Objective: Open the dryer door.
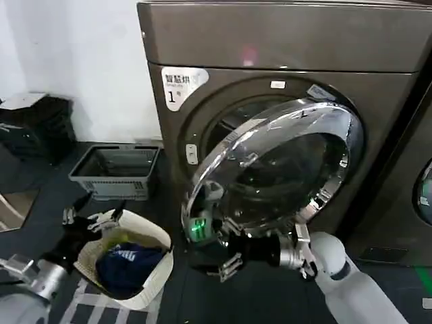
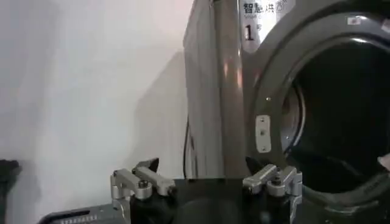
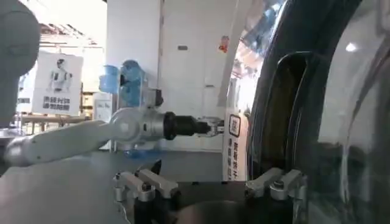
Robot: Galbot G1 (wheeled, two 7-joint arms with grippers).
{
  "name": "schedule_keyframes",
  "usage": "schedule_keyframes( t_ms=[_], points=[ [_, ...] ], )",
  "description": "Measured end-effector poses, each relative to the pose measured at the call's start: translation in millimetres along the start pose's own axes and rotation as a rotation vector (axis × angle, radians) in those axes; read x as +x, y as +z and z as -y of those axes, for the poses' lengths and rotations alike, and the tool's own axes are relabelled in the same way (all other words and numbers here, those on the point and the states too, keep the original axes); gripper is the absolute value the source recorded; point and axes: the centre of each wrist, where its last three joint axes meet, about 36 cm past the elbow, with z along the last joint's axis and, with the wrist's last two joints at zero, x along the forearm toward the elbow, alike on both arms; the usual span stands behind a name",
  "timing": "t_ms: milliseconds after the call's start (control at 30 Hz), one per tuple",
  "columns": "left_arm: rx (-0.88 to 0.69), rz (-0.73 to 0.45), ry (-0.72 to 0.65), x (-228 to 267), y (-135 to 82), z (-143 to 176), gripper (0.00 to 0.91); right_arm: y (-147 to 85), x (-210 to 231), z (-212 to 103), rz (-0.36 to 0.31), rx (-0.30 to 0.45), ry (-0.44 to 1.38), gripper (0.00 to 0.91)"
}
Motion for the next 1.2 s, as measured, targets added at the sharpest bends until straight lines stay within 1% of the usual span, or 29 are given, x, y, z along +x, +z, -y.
schedule_keyframes(
  t_ms=[233,467,800,1000,1200],
  points=[
    [0.056,0.014,0.059,-9.2,-0.3,3.3,0.907,-7.8,12.9,-13.6,-0.008,0.006,-0.026,0.907],
    [0.134,0.05,0.148,-31.1,-4.1,-5.7,0.907,-9.2,22.1,-26.1,-0.019,0.002,-0.047,0.907],
    [0.086,0.091,0.254,-76.0,-5.9,-26.4,0.907,-5.2,32.1,-44.6,-0.017,-0.012,-0.038,0.907],
    [0.061,0.085,0.33,-101.3,-6.4,-18.7,0.907,-0.3,38.8,-59.4,-0.013,-0.028,-0.018,0.907],
    [0.058,0.063,0.425,-121.7,2.2,1.2,0.907,3.2,47.8,-74.8,-0.017,-0.049,0.004,0.907]
  ],
)
